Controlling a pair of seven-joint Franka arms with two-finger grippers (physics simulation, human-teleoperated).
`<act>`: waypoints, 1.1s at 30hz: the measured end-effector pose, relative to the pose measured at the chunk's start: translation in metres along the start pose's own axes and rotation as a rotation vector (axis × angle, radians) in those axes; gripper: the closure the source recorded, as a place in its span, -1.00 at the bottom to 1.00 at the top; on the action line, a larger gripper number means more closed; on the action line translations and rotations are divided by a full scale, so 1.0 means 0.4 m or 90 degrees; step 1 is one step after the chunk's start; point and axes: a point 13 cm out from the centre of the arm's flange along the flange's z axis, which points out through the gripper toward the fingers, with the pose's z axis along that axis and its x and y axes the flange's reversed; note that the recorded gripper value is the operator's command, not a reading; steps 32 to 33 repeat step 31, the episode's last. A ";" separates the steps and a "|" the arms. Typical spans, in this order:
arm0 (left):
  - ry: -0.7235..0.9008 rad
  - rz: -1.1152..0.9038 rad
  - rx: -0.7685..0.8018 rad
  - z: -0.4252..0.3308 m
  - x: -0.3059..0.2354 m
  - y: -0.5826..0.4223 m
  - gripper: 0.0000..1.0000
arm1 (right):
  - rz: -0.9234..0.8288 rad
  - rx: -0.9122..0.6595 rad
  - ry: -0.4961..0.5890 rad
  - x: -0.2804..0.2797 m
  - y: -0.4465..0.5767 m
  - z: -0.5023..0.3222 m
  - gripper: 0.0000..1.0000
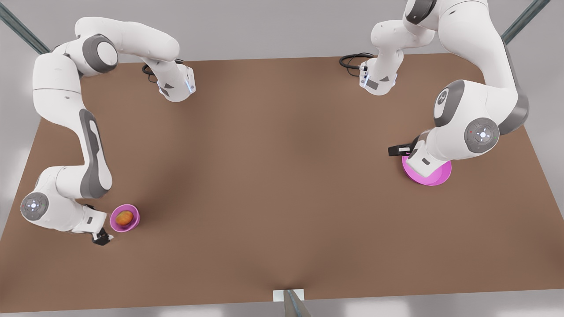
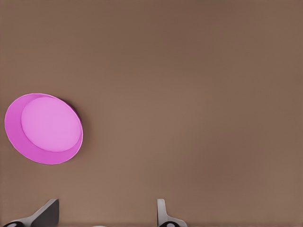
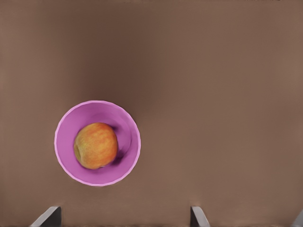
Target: Use the left arm to pick up the apple from the plate, transfer it to the gripper of the right arm, and then use the right arm to place it into the bowl
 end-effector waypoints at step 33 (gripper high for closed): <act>-0.004 0.000 -0.001 -0.005 0.000 -0.004 -1.00 | 1.046 -0.205 0.091 -0.392 0.300 -0.589 -1.00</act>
